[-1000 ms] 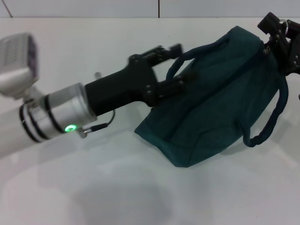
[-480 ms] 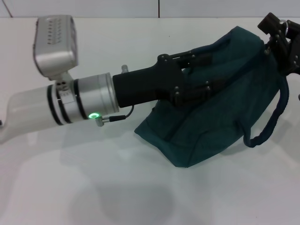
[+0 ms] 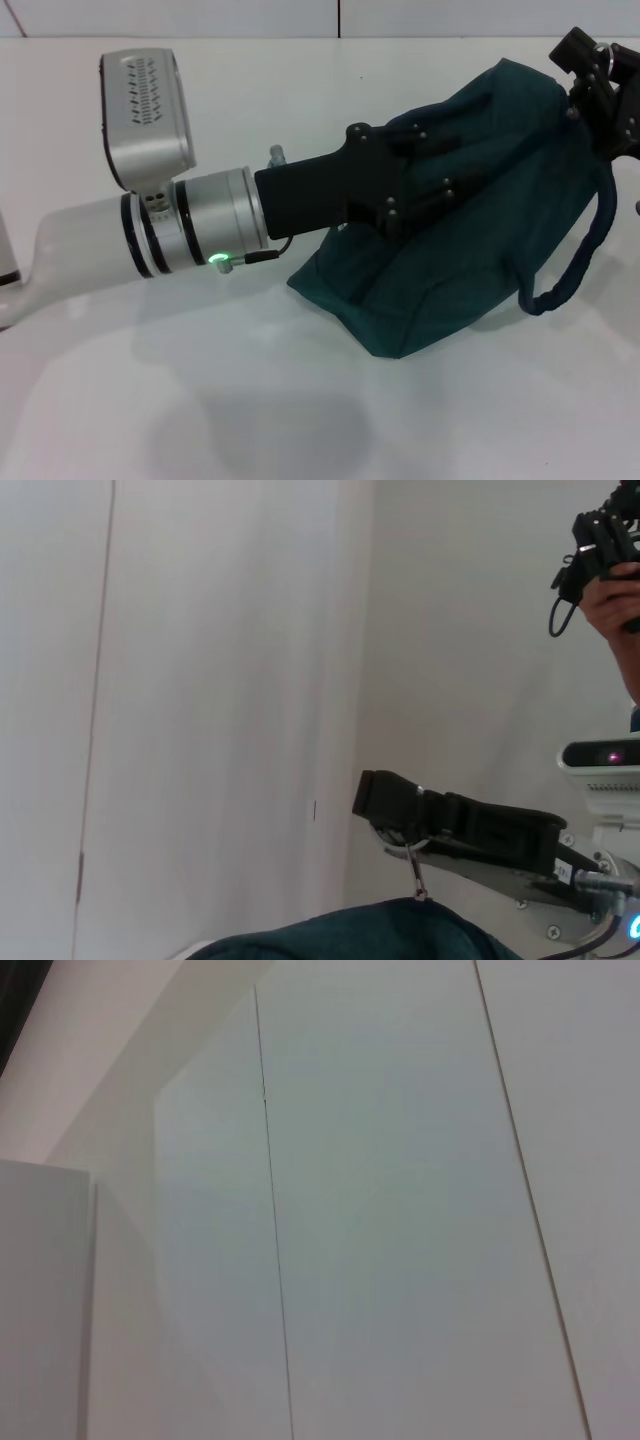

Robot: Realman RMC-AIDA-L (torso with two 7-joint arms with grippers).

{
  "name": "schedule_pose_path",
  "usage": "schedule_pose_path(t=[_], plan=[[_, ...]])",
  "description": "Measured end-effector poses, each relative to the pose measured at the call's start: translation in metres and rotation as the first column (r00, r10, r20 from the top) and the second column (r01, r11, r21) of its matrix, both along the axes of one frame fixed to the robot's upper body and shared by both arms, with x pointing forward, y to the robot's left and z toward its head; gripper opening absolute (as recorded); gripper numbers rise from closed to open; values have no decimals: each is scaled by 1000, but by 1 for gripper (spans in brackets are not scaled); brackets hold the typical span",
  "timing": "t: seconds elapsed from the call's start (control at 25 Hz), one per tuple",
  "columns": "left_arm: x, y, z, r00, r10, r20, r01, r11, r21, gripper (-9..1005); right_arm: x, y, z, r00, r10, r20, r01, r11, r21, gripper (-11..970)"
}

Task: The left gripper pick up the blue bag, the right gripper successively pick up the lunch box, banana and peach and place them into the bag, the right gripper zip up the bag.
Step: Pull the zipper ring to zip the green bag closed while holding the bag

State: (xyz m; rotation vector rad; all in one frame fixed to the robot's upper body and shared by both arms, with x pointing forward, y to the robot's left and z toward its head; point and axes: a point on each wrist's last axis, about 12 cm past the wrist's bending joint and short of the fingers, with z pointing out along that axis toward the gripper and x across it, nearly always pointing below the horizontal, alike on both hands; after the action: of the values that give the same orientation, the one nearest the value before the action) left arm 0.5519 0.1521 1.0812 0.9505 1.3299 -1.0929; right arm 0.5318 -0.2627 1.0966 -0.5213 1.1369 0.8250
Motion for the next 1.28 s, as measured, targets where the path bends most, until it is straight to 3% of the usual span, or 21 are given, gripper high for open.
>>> schedule_pose_path(t=[0.48, 0.76, 1.28], plan=[[-14, 3, -9, 990, 48, 135, -46, 999, -16, 265, 6, 4, -2, 999, -11, -33, 12, 1000, 15, 52], [-16, 12, -13, 984, 111, 142, -108, 994, -25, 90, 5, 1, -2, 999, -34, -38, 35, 999, 40, 52], [-19, 36, -20, 952, 256, 166, -252, 967, -45, 55, 2, -14, -13, 981, -150, -123, 163, 982, 99, 53]])
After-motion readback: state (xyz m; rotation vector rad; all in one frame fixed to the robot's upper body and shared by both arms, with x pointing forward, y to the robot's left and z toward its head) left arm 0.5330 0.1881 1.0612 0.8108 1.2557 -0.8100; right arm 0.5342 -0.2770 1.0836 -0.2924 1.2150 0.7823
